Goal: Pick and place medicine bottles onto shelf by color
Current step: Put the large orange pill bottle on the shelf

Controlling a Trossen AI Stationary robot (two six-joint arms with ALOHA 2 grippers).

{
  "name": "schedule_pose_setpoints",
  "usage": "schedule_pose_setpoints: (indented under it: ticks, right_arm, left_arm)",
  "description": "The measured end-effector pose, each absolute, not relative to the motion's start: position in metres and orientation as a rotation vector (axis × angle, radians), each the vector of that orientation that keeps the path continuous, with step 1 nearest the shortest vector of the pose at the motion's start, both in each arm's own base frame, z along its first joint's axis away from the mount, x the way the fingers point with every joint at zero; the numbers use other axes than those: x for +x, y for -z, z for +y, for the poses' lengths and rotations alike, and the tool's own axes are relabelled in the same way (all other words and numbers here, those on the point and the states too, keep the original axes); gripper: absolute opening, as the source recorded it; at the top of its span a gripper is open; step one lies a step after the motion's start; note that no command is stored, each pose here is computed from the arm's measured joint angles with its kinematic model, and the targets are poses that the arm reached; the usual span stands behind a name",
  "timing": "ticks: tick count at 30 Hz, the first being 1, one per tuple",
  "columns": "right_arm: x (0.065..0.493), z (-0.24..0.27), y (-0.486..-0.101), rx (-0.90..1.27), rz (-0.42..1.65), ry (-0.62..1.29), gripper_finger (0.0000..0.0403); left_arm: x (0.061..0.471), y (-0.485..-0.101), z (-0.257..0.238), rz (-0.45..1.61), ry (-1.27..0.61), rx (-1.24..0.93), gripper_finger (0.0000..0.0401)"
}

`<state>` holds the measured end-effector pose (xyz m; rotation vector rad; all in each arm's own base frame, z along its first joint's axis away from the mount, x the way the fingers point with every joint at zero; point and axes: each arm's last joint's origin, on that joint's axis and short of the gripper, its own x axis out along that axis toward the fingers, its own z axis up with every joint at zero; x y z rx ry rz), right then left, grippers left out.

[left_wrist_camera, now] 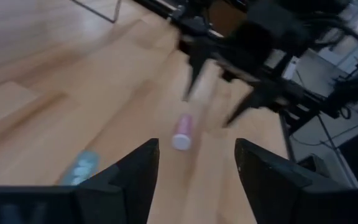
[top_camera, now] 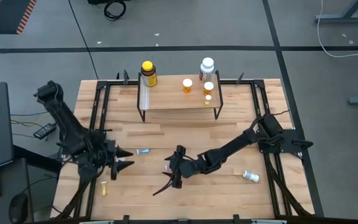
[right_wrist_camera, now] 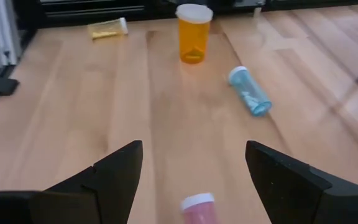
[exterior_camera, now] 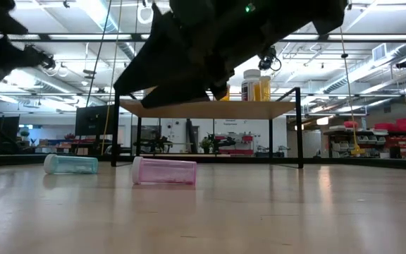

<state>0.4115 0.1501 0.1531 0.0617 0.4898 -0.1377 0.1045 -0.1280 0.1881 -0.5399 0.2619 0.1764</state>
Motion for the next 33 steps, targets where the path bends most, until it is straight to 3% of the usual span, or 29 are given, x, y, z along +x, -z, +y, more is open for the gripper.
schedule_pose_setpoints:
  ticks: [8,16,23,33]
  right_arm:
    - [0.419,0.129,-0.153,0.018,0.495,0.175,0.0293]
    - [0.421,0.116,-0.151,-0.012,0.519,0.198,0.0293]
    - [0.415,0.124,-0.146,-0.019,0.58,0.189,0.0293]
    - [0.409,0.154,-0.152,0.018,0.509,0.129,0.0293]
  left_arm:
    - [0.121,-0.214,-0.17,0.327,-0.159,-0.469,0.0202]
    - [0.145,-0.224,-0.214,0.355,-0.235,-0.54,0.0185]
    - [0.152,-0.206,-0.236,0.404,-0.338,-0.61,0.0172]
    - [0.142,-0.163,-0.247,0.602,-0.417,-0.615,0.0172]
